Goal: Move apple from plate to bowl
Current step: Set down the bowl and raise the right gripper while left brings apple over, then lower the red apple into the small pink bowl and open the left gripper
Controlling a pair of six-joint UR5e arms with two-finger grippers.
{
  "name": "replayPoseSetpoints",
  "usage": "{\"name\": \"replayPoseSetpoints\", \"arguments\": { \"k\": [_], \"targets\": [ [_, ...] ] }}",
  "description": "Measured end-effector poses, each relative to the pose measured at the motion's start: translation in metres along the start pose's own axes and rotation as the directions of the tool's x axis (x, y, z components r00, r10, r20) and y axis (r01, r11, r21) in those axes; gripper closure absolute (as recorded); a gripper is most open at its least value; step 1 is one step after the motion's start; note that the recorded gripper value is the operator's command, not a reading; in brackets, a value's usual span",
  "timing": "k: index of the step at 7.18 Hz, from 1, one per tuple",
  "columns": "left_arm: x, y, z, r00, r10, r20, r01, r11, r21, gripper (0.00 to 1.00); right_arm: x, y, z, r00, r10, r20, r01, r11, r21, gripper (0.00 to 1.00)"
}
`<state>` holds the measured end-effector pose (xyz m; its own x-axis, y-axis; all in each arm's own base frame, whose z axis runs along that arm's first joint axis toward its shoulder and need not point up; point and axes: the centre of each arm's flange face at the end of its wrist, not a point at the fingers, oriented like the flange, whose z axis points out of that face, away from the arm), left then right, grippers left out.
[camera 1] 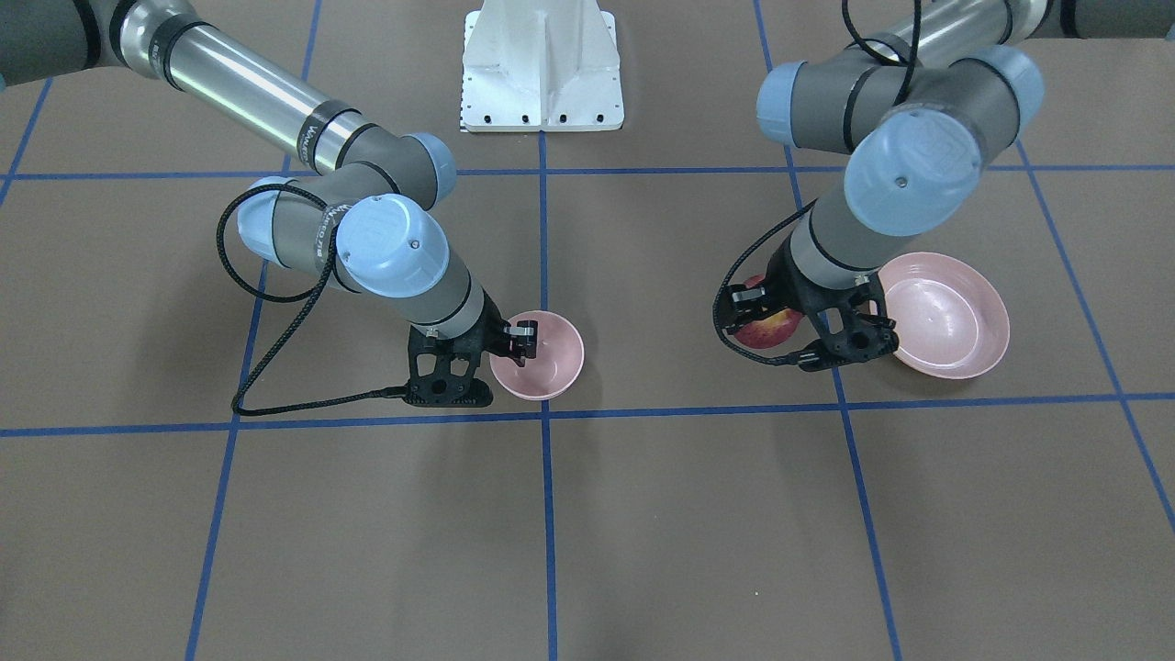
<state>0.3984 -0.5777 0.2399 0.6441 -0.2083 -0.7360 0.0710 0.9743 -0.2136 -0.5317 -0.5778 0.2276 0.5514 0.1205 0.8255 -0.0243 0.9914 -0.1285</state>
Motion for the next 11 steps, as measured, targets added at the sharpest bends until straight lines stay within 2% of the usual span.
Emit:
{"name": "replayPoseSetpoints", "arguments": {
  "k": [2, 3, 5, 7, 10, 11],
  "targets": [
    [0.064, 0.010, 0.018, 0.997, -0.038, -0.061, 0.037, 0.999, -0.008, 1.00, 0.031, -0.041, -0.054, 0.998, 0.051, 0.047, -0.050, 0.999, -0.023, 0.00],
    [0.099, 0.016, 0.023, 0.996, -0.053, -0.077, 0.052, 0.998, -0.018, 1.00, 0.065, -0.058, -0.075, 0.997, 0.067, 0.043, -0.066, 0.998, -0.022, 0.00],
    [0.160, 0.018, 0.034, 0.992, -0.080, -0.101, 0.077, 0.996, -0.032, 1.00, 0.126, -0.082, -0.095, 0.994, 0.097, -0.052, -0.098, 0.995, -0.011, 0.00],
    [0.184, 0.028, 0.067, 0.992, -0.081, -0.098, 0.079, 0.997, -0.021, 1.00, 0.171, -0.094, -0.107, 0.986, 0.103, -0.128, -0.100, 0.994, 0.031, 0.00],
    [0.198, 0.047, 0.101, 0.995, -0.060, -0.080, 0.058, 0.998, -0.025, 1.00, 0.188, -0.097, -0.111, 0.983, 0.109, -0.146, -0.104, 0.994, 0.046, 0.00],
    [0.201, 0.050, 0.104, 0.995, -0.064, -0.076, 0.062, 0.998, -0.027, 0.88, 0.189, -0.097, -0.112, 0.983, 0.110, -0.146, -0.104, 0.993, 0.047, 0.00]
  ]
}}
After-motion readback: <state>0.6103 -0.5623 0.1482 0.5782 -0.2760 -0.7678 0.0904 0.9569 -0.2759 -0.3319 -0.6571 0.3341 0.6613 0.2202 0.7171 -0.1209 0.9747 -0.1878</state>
